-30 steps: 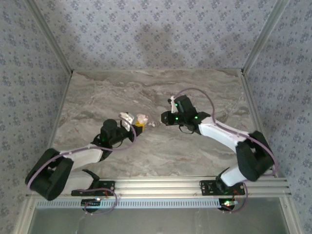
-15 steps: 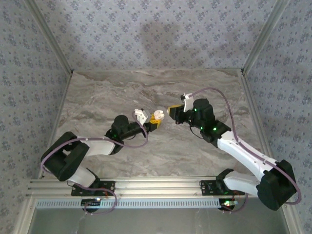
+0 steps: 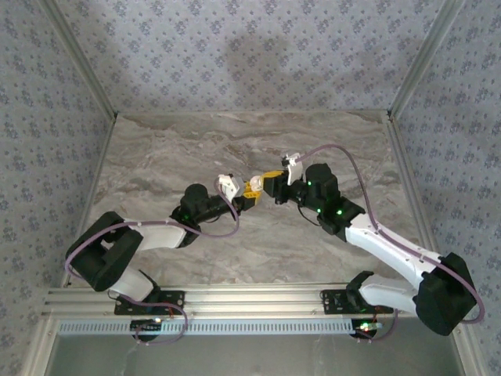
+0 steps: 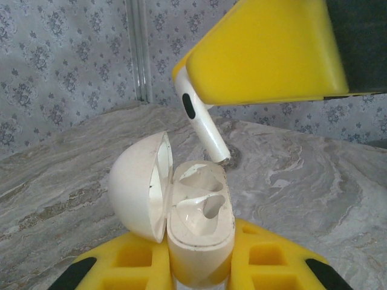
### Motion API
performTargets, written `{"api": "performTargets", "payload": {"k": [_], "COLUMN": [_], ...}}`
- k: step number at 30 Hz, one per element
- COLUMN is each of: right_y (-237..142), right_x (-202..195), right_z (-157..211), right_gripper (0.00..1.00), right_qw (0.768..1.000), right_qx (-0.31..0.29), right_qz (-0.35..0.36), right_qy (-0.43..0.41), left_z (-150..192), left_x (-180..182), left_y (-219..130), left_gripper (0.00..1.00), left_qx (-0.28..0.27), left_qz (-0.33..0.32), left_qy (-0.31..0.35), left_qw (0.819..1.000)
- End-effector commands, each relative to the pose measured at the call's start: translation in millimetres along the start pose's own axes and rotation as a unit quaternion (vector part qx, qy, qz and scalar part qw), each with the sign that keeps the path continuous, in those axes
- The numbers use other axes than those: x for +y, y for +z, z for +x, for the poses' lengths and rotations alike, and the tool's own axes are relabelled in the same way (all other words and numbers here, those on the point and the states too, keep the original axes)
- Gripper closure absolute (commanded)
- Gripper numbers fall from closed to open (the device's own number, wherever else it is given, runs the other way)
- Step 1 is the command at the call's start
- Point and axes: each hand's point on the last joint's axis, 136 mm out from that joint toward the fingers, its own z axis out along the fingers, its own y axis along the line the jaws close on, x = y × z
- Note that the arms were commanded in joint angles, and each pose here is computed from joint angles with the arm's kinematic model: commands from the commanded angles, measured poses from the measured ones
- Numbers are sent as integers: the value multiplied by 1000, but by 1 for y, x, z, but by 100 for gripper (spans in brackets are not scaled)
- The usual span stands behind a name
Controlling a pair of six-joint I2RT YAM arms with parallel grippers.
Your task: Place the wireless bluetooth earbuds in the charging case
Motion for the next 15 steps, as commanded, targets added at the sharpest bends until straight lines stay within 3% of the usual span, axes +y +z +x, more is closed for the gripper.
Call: {"api": "performTargets", "payload": {"k": [1,15], "right_y": [5,7], "right_x": [7,-3], "right_z": [-2,12], "right_gripper": [83,84], "right_qw": [1000,999], "right_qx": [-5,14], "right_qz": [-13,25], "right_qy": [-16,-39], "left_z": [-26,-34], "left_x": [-7,-5], "left_y": [2,-2], "left_gripper": [88,88], "left_qx": [-35,-45], "left_qz": [13,3], "left_qy": [20,22], "left_qw": [999,999]}}
